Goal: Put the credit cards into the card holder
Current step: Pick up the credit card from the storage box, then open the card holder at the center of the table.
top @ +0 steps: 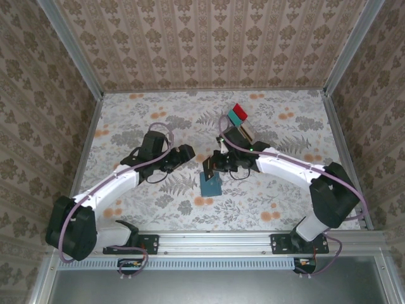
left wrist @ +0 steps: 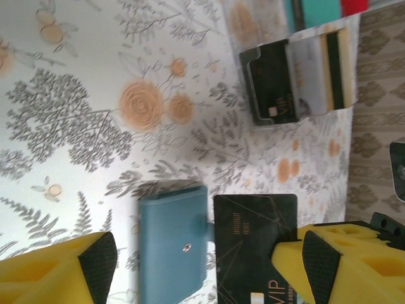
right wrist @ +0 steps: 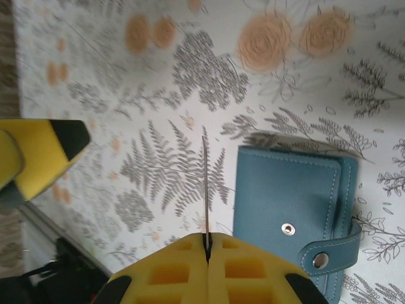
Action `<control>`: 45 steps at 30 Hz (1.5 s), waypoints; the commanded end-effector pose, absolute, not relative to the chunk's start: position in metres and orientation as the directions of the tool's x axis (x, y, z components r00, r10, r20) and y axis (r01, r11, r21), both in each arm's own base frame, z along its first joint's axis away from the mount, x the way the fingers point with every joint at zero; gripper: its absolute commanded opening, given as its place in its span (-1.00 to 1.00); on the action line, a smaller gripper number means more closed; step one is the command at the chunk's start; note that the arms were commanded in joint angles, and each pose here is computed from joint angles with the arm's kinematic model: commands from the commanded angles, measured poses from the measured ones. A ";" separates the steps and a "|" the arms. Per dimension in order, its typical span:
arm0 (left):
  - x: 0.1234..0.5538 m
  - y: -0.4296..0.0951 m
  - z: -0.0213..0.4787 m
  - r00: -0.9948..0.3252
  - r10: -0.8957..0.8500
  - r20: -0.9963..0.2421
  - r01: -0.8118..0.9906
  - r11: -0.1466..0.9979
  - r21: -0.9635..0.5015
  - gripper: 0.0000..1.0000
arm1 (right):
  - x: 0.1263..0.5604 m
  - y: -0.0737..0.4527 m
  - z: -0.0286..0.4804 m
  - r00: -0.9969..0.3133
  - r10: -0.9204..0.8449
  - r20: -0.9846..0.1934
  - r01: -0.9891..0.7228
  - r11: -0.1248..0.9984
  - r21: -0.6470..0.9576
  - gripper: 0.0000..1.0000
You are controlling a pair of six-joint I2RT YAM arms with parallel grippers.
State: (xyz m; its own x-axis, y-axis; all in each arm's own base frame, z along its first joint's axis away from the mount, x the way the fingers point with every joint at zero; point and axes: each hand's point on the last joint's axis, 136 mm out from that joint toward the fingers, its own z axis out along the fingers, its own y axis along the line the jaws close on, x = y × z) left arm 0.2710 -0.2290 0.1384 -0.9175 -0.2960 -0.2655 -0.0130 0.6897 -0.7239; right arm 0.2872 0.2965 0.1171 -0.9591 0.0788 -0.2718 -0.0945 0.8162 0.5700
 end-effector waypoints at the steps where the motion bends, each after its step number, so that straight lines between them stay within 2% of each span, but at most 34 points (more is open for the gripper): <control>1: 0.266 -0.224 0.134 -0.915 -0.273 -0.298 0.004 0.731 -0.682 0.61 | 0.288 0.281 0.101 -0.955 0.062 -0.288 -0.075 0.894 0.441 -1.00; 6: 0.264 -0.227 0.133 -0.920 -0.240 -0.309 0.025 0.752 -0.659 0.61 | 0.285 0.258 0.086 -0.953 0.064 -0.296 -0.044 0.937 0.345 -1.00; 12: 0.261 -0.233 0.129 -0.927 -0.192 -0.321 0.054 0.779 -0.624 0.62 | 0.282 0.237 0.084 -0.949 0.098 -0.301 -0.007 0.944 0.329 -1.00; 24: 0.247 -0.253 0.106 -0.955 0.059 -0.290 0.173 0.907 -0.385 0.65 | 0.274 0.208 0.056 -0.955 0.149 -0.255 0.061 0.944 0.325 -1.00; 31: 0.236 -0.274 0.087 -0.953 0.212 -0.218 0.263 0.936 -0.236 0.78 | 0.267 0.202 0.039 -0.954 0.188 -0.232 0.101 0.934 0.343 -1.00; 33: 0.234 -0.280 0.083 -0.951 0.237 -0.199 0.277 0.939 -0.206 0.95 | 0.265 0.199 0.035 -0.953 0.199 -0.230 0.112 0.932 0.343 -1.00; 40: 0.231 -0.289 0.062 -0.945 0.296 -0.137 0.311 0.945 -0.103 0.98 | 0.260 0.193 0.028 -0.943 0.237 -0.233 0.148 0.926 0.347 -1.00; 45: 0.231 -0.295 0.050 -0.949 0.296 -0.104 0.307 0.946 -0.107 1.00 | 0.256 0.189 0.023 -0.941 0.252 -0.226 0.165 0.924 0.345 -1.00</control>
State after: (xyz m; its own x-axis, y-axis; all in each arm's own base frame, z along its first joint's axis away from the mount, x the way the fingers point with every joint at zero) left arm 0.2315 -0.2982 0.0516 -0.9537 0.2727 -0.1268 0.2894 0.9468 -0.1408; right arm 0.2719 0.2044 0.0433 -0.9315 0.2376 -0.2753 0.1128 0.9085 0.4024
